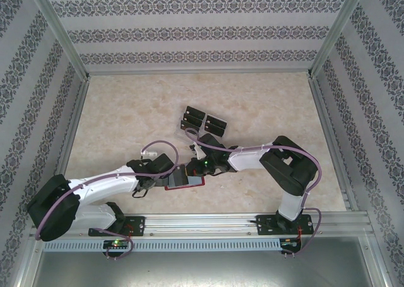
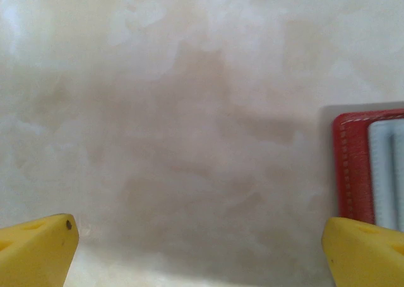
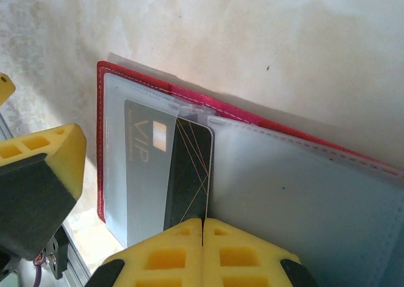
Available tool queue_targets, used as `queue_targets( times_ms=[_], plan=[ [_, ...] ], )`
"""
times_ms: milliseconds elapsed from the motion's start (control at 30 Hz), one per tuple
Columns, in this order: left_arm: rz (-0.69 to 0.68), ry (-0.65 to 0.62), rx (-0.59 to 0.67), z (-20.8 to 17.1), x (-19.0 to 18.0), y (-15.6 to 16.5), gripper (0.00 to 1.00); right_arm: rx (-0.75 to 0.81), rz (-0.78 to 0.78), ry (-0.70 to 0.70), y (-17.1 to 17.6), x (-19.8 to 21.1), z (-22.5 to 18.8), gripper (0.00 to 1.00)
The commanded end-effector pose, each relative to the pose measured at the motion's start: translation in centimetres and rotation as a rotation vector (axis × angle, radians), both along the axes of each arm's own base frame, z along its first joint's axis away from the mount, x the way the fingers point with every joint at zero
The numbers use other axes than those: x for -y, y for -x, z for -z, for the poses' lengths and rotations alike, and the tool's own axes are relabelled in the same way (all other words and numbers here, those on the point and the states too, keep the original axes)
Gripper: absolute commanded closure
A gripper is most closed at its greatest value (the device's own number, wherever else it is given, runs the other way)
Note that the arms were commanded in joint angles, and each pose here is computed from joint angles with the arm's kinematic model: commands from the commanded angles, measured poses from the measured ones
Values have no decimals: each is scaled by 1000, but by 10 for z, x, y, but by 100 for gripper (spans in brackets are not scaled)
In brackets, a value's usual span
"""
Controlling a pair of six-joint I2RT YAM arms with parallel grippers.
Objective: Put the credit cards into the card holder
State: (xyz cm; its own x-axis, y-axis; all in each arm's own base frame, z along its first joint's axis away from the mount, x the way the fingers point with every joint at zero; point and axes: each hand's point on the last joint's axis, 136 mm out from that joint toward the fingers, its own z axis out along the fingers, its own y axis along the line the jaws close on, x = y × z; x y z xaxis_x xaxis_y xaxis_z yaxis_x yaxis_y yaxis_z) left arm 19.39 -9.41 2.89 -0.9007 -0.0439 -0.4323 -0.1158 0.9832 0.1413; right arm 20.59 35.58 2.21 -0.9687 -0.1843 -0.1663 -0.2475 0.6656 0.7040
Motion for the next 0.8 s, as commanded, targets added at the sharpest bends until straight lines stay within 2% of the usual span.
queue_targets(
  times_ms=[0,767],
  plan=[
    [-23,-19,-30,6,-12,10,0,-14,-6,23,4,-1,3,100],
    [29,66,-43,21,11,6,0,-38,-63,2,18,-27,-7,100]
  ],
)
